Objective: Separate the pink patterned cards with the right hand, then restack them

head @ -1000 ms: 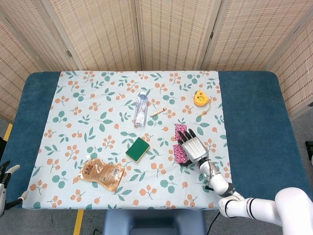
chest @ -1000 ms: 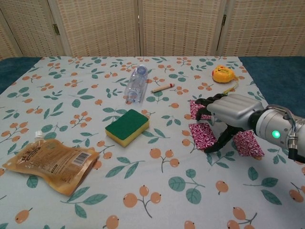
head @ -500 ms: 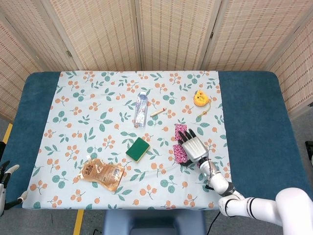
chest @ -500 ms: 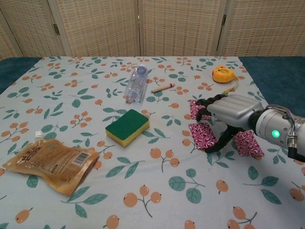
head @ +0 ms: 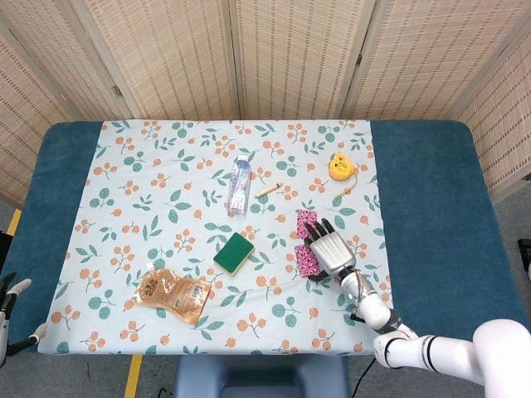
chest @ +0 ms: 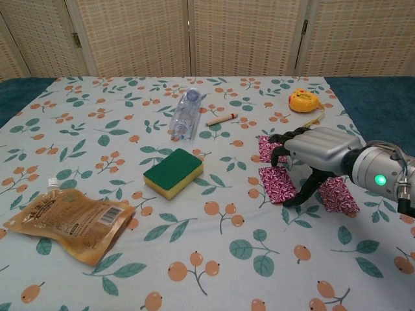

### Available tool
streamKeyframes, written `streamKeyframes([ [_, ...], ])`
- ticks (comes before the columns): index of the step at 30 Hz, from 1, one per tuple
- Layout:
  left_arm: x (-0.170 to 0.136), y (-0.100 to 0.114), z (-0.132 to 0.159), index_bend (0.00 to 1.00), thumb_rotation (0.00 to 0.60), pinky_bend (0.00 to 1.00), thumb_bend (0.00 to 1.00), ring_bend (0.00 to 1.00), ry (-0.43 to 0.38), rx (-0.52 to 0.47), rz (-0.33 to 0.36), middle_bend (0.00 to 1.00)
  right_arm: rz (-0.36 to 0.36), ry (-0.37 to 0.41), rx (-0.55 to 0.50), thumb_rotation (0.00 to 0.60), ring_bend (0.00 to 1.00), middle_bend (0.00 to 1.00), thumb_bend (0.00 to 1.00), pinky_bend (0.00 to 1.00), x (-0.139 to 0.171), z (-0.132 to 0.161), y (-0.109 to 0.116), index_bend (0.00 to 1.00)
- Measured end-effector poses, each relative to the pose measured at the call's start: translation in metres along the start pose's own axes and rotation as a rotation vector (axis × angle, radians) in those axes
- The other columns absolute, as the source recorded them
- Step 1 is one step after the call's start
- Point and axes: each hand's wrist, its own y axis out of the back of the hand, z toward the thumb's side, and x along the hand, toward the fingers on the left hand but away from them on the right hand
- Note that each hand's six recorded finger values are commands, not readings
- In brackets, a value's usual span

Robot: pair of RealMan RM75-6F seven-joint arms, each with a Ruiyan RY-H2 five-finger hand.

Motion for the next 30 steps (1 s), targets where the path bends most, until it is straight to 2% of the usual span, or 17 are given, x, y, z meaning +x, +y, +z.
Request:
streamKeyframes([
  [10,0.000,0.000,-0.001,0.20,0.600,0.00,0.25,0.13,-0.001,-0.003,0.000,0.10,-0.045,-0.005,-0.093,0.428,0.00,0.07,0.20,0.00,0.014,-0.005,0.020,0.34],
  [15,0.000,-0.001,0.000,0.20,0.600,0.00,0.25,0.13,-0.005,-0.005,-0.001,0.10,-0.058,-0.050,-0.153,0.428,0.00,0.07,0.20,0.00,0.038,-0.027,0.025,0.34],
  [19,0.001,-0.002,0.003,0.21,0.600,0.00,0.25,0.13,-0.016,-0.006,-0.004,0.10,-0.035,-0.115,-0.193,0.427,0.00,0.07,0.20,0.00,0.060,-0.052,0.013,0.34],
  [24,0.002,-0.003,0.007,0.21,0.600,0.00,0.25,0.13,-0.031,-0.008,-0.007,0.10,0.006,-0.164,-0.239,0.427,0.00,0.07,0.20,0.00,0.072,-0.070,-0.007,0.34],
  [30,0.002,-0.002,0.009,0.21,0.600,0.00,0.25,0.13,-0.034,-0.007,-0.006,0.10,0.025,-0.173,-0.255,0.427,0.00,0.07,0.20,0.00,0.072,-0.077,-0.023,0.34],
])
